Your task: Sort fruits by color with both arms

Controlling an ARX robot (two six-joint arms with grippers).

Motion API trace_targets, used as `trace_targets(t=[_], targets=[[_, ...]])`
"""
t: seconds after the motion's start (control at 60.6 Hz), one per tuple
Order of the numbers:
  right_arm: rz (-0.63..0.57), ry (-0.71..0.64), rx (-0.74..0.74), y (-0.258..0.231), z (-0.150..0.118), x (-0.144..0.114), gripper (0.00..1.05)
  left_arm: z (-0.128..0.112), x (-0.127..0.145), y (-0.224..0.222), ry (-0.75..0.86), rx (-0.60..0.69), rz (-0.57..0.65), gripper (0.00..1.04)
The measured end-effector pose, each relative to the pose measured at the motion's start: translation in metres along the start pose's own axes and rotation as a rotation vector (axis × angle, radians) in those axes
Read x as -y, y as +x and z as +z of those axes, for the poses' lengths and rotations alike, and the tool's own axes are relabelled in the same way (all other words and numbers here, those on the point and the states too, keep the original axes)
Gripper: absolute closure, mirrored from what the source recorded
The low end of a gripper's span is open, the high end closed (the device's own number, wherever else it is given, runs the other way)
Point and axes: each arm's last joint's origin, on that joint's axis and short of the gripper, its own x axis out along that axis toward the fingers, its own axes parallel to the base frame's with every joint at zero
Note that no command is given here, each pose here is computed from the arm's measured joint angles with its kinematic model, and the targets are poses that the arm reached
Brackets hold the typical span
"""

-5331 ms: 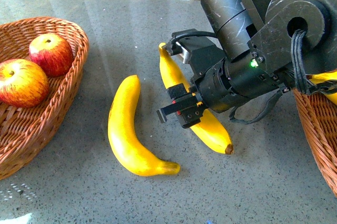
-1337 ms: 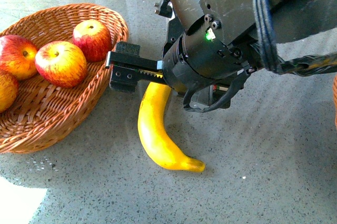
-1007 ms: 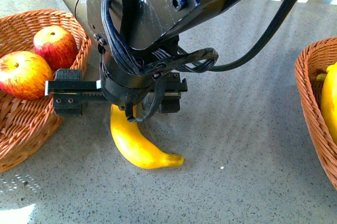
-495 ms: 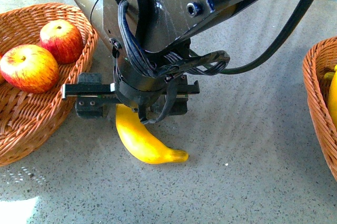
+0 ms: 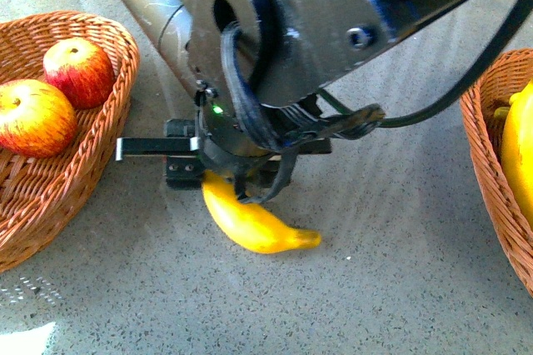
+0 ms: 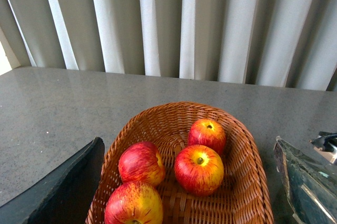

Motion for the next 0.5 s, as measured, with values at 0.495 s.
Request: trace_targets(t=[0.495], targets=[[-0.199,0.258,0.291,-0.058,0.021,0.081,0.69,0.000,0.000,0.000,0.000,0.000,0.000,0.09]])
